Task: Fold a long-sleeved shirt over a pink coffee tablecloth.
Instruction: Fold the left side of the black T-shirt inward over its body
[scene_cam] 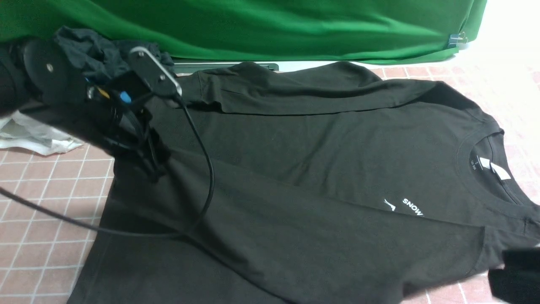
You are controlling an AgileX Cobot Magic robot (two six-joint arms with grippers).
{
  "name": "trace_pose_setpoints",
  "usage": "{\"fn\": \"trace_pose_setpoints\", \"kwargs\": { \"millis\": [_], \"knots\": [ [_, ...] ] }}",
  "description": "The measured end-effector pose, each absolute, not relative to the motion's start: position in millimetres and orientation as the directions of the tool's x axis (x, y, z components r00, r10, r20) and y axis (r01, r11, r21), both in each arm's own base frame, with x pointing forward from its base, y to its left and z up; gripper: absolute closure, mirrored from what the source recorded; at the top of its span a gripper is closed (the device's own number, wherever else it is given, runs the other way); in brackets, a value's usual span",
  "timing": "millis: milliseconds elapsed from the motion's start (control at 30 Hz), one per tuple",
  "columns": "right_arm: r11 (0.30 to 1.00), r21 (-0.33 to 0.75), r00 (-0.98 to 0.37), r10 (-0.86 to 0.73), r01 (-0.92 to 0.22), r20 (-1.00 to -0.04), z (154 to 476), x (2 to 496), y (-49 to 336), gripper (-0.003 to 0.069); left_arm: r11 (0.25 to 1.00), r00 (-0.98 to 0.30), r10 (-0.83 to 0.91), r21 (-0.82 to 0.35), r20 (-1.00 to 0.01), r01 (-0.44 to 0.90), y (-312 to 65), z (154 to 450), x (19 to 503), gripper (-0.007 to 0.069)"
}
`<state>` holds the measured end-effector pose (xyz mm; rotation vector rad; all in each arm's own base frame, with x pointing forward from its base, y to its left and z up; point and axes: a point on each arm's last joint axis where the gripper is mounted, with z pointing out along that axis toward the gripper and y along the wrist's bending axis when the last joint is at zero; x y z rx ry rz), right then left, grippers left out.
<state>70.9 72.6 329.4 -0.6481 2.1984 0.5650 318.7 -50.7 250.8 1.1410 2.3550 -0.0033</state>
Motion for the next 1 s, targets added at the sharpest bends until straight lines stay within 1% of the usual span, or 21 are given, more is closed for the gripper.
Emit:
{"fn": "trace_pose_setpoints", "kwargs": {
  "millis": [33, 100, 167, 333, 433, 600, 667, 700, 800, 900, 1000],
  "knots": [
    [0.778, 0.192, -0.585, -0.26, -0.598, -0.768, 329.6, 71.3, 72.3, 0.042, 0.646, -0.51, 0.731, 0.219, -0.454, 0.731, -50.7, 251.8, 319.3, 0.0592],
    [0.822, 0.161, -0.577, -0.23, -0.547, -0.783, 330.5, 76.6, 67.8, 0.042, 0.663, -0.514, 0.716, 0.229, -0.473, 0.713, -50.8, 256.8, 322.6, 0.0592],
    [0.842, 0.15, -0.572, -0.211, -0.518, -0.793, 331.4, 79.4, 65.5, 0.042, 0.677, -0.514, 0.703, 0.244, -0.491, 0.694, -50.4, 258.8, 325.3, 0.0592],
    [0.85, 0.131, -0.555, -0.209, -0.51, -0.805, 332.5, 81.3, 64.4, 0.042, 0.689, -0.503, 0.695, 0.274, -0.514, 0.671, -49.7, 260.5, 329.4, 0.0592],
    [0.849, 0.13, -0.543, -0.203, -0.512, -0.815, 333.7, 82.1, 64.7, 0.042, 0.692, -0.496, 0.694, 0.296, -0.521, 0.658, -49.2, 255.8, 335.8, 0.0592],
    [0.848, 0.156, -0.533, -0.166, -0.507, -0.83, 336.3, 83.3, 66.4, 0.042, 0.697, -0.493, 0.696, 0.323, -0.522, 0.641, -48.7, 240.3, 349.9, 0.0592],
    [0.851, 0.184, -0.544, -0.135, -0.491, -0.828, 336.9, 84.0, 67.0, 0.042, 0.688, -0.503, 0.708, 0.322, -0.496, 0.651, -48.5, 224.3, 359.0, 0.0592],
    [0.852, 0.188, -0.546, -0.13, -0.489, -0.828, 336.9, 84.0, 67.1, 0.042, 0.689, -0.507, 0.708, 0.32, -0.491, 0.651, -48.6, 221.9, 362.0, 0.0592],
    [0.854, 0.204, -0.553, -0.113, -0.479, -0.825, 337.1, 84.1, 67.2, 0.042, 0.71, -0.544, 0.69, 0.302, -0.477, 0.635, -48.6, 208.9, 376.5, 0.0592],
    [0.855, 0.216, -0.558, -0.1, -0.472, -0.824, 337.3, 84.2, 67.3, 0.042, 0.74, -0.576, 0.661, 0.289, -0.481, 0.607, -49.0, 202.1, 390.7, 0.0592],
    [0.855, 0.225, -0.562, -0.09, -0.467, -0.822, 337.5, 84.2, 67.4, 0.042, 0.742, -0.582, 0.66, 0.293, -0.474, 0.603, -49.3, 195.4, 401.8, 0.0582]
  ]
}}
